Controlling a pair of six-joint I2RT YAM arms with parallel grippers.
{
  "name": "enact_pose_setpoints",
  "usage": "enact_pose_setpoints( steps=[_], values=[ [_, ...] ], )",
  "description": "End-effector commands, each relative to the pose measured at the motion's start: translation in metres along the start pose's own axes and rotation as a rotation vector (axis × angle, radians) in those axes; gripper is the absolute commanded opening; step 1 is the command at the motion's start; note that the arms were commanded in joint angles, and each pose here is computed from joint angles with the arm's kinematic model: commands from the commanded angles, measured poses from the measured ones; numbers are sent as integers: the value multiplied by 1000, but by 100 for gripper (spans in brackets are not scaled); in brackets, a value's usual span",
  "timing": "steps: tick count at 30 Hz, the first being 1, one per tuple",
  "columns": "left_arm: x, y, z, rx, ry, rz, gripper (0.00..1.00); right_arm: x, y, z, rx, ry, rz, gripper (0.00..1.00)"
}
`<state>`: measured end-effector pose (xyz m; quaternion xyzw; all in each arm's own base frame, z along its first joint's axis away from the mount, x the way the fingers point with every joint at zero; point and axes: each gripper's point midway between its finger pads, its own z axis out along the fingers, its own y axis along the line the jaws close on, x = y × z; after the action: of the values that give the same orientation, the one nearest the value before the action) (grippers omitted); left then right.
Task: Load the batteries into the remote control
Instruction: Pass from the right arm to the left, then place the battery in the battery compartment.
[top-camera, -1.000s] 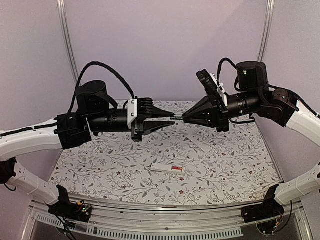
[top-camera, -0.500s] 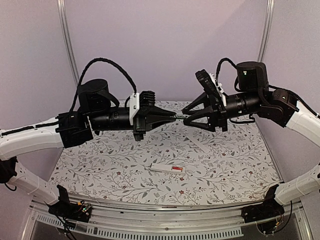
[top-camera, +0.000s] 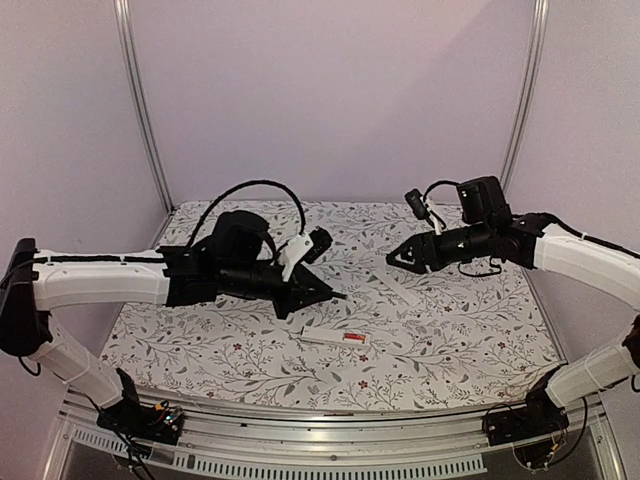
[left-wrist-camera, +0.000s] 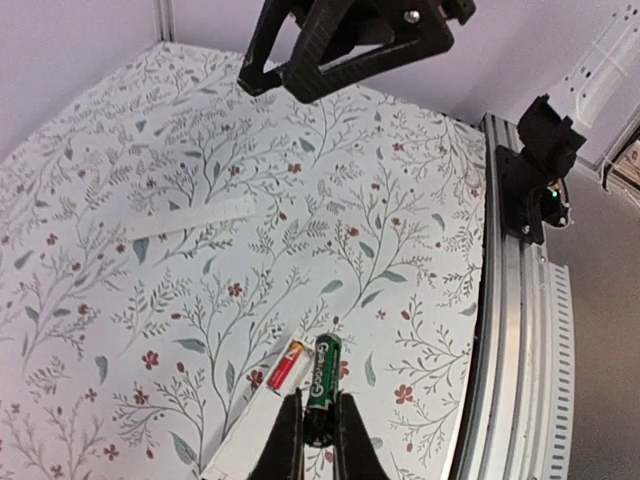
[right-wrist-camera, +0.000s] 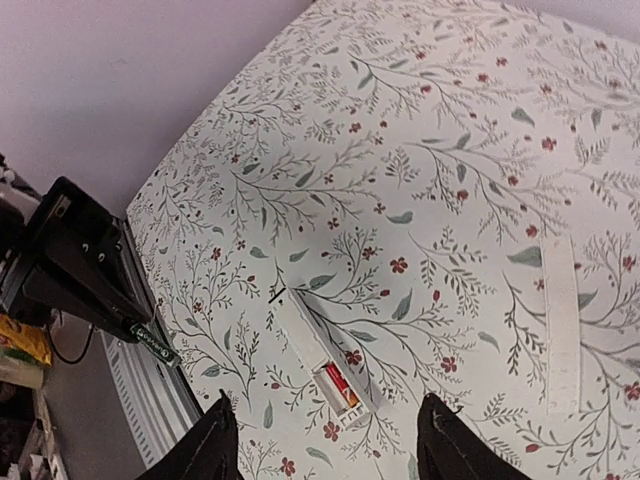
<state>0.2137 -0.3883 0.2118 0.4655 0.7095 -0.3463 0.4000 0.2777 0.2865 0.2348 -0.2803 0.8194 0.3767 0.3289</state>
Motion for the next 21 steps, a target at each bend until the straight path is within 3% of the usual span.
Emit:
enact_pose_setpoints(
  steps=[1, 10, 15, 21],
  values=[
    [55, 3, 31, 62, 148, -185, 0, 61, -39, 36, 40, 138, 300, 56],
    [94, 20, 73, 176, 291, -374, 0, 124, -59, 69, 19, 239, 450, 45],
    [99, 24, 81, 191, 311, -388, 0, 141, -61, 83, -4, 280, 470, 44],
    [108, 25, 88, 207, 351, -413, 0, 159, -52, 97, -68, 339, 505, 32]
  ],
)
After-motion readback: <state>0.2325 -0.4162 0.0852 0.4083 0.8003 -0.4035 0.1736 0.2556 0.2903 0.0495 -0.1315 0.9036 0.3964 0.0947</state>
